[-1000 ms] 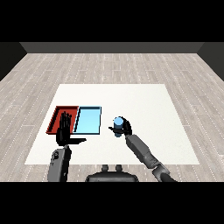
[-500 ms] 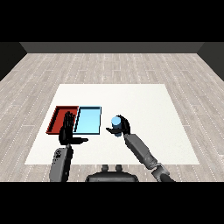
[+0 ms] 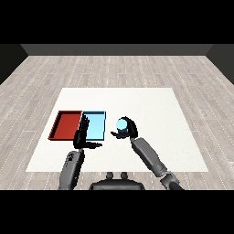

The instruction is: Pick the blue can and put it in the blue box

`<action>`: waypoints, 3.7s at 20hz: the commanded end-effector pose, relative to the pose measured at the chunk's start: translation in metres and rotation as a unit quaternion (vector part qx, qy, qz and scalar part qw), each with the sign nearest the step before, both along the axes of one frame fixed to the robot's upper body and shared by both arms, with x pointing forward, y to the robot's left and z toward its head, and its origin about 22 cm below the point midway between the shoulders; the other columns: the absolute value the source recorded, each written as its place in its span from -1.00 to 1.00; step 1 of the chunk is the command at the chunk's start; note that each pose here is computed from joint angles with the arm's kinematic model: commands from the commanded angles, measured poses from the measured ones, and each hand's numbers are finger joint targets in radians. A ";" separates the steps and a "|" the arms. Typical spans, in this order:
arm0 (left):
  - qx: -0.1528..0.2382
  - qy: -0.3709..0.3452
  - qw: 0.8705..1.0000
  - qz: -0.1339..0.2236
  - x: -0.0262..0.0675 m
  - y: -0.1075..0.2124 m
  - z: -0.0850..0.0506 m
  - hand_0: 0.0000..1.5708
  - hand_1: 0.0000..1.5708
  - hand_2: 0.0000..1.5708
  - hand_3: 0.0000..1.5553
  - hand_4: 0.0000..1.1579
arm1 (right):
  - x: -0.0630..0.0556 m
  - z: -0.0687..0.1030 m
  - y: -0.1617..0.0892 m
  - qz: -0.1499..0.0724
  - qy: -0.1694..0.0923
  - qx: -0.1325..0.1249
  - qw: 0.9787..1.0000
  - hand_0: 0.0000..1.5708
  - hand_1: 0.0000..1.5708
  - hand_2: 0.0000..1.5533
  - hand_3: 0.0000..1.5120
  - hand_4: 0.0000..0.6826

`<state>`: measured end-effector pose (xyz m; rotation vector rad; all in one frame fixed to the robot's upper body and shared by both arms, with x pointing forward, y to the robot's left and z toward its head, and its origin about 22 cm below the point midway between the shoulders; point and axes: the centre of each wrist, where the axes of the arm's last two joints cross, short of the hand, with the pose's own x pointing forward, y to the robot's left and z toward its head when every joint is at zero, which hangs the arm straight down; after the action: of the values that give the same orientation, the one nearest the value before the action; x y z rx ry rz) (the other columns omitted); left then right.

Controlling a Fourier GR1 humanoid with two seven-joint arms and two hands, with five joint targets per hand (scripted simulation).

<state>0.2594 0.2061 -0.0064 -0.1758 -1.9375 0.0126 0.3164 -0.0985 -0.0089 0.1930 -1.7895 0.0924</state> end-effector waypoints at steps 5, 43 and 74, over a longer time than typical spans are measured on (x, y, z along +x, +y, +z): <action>-0.007 0.025 0.999 -0.035 0.0028 -0.016 -0.001 -1.00 -1.00 -1.00 -1.00 -1.00 | 0.004 0.035 0.003 0.014 -0.046 0.004 0.999 0.82 0.82 0.86 0.88 0.93; 0.030 0.093 0.991 -0.087 0.0328 -0.111 -0.020 -1.00 -1.00 -1.00 -1.00 -1.00 | 0.008 0.054 0.004 0.076 -0.086 -0.001 0.993 0.77 0.77 0.85 0.85 0.92; 0.098 0.058 0.993 -0.004 0.0441 -0.131 -0.009 -0.42 -0.42 -0.18 -0.55 0.24 | -0.010 0.056 0.066 0.132 -0.093 -0.005 0.987 0.85 0.85 0.87 0.85 0.75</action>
<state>0.3080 0.0938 -0.0216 0.0178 -1.8179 -0.3041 0.3076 -0.0469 0.0436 0.3619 -1.9385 0.3400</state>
